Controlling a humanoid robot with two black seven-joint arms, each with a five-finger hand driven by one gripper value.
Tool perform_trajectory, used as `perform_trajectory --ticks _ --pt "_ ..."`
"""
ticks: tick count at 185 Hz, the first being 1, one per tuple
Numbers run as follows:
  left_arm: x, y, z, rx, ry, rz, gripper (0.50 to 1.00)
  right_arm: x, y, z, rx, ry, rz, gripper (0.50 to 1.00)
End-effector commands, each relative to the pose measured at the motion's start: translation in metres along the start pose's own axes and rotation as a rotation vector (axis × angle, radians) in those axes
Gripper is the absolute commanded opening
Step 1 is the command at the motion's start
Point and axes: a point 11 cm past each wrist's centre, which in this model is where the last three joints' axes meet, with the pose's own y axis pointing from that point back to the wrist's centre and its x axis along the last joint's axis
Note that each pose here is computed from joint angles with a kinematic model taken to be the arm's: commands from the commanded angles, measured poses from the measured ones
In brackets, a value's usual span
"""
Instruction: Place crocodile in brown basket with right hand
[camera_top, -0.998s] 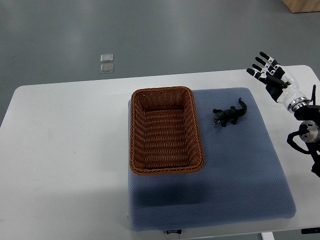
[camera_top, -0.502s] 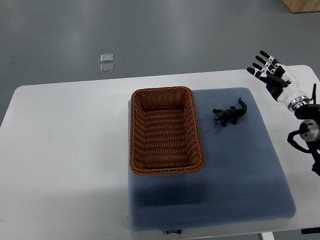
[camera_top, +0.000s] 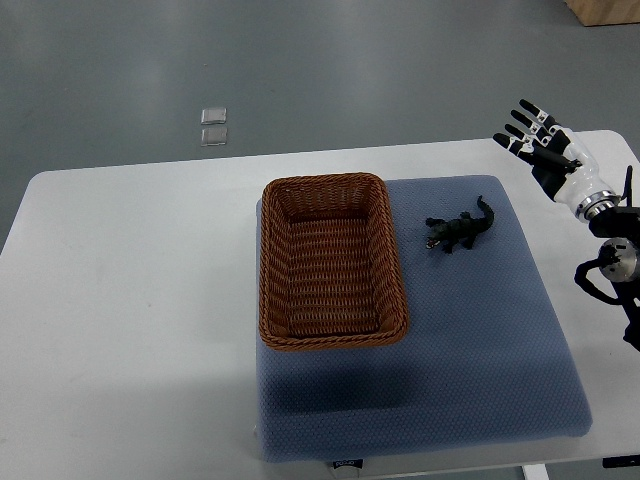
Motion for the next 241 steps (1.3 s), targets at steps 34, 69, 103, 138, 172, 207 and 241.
perform_trajectory --ticks 34,69,103,138,172,207,241 --pt "0.000 0.000 0.000 0.001 0.000 0.000 1.000 0.001 0.001 -0.001 0.001 -0.002 -0.008 0.932" --pt "0.000 0.000 0.000 0.000 0.000 0.000 1.000 0.000 0.001 0.000 0.000 -0.002 -0.011 0.932" --pt "0.000 0.000 0.000 0.000 0.000 0.000 1.000 0.003 0.001 -0.004 0.004 0.003 -0.007 0.932" --pt "0.000 0.000 0.000 0.000 0.000 0.000 1.000 0.003 0.000 -0.008 0.011 0.013 -0.013 0.932" --pt "0.000 0.000 0.000 0.001 0.000 0.000 1.000 -0.007 -0.004 -0.019 0.032 0.036 -0.053 0.932" --pt "0.000 0.000 0.000 0.000 0.000 0.000 1.000 -0.014 -0.007 -0.037 0.032 0.142 -0.117 0.932" --pt "0.000 0.000 0.000 0.000 0.000 0.000 1.000 -0.031 -0.008 -0.041 -0.017 0.349 -0.249 0.932"
